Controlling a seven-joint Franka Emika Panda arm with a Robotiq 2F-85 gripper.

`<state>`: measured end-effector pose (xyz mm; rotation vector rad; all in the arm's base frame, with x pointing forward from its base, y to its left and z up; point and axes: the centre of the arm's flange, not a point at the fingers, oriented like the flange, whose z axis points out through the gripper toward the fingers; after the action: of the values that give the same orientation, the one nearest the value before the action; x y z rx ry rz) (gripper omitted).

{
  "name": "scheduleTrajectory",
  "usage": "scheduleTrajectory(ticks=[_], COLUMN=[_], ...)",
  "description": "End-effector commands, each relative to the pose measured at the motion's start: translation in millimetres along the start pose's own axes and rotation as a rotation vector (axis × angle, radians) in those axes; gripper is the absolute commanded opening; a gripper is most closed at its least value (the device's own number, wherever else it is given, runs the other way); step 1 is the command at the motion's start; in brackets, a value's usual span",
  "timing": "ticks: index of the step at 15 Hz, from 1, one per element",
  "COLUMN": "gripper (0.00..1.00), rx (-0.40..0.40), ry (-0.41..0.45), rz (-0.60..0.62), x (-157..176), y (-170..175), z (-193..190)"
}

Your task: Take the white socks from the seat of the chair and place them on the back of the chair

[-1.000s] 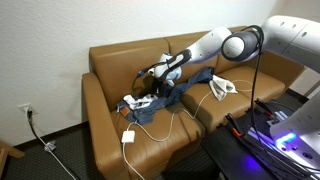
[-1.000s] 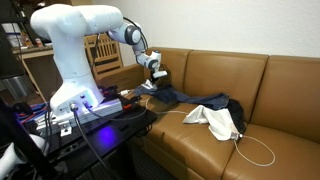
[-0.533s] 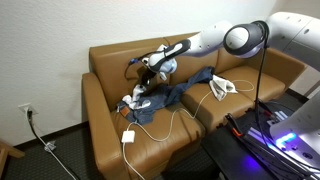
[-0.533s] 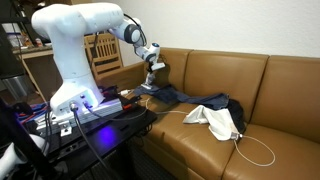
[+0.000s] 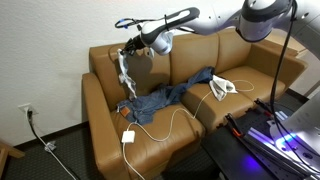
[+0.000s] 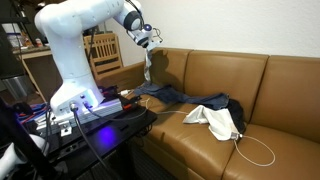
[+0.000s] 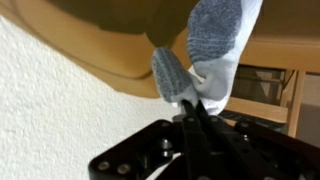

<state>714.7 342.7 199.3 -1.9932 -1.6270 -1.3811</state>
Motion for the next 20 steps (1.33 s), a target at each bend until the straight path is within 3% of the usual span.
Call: scheduleTrajectory(ticks=[1,5,9,12,15,17,18,20], gripper=[0.04,0.01,0.01,0.01,0.01,0.01,0.04,0.04], rx=[0.004,0.031,-0.087,-0.211,-0.348,-0.445,-0.363,-0.41], ry=[0.017,-0.012,0.178,0.286,0.377,0.428,0.379,0.398], rz=[-0.007,-0.053,-0.129,-0.057,0.026,0.063,0.044,0.074], x=[9.1,11.6,102.2,165.5,173.6,163.2,175.0,163.8], y=[2.2,3.8,30.5,83.3,146.9,172.6,153.4,175.0], z=[-6.7,-5.1,-15.7,-66.8,-125.8,-141.4,-141.4,-157.3])
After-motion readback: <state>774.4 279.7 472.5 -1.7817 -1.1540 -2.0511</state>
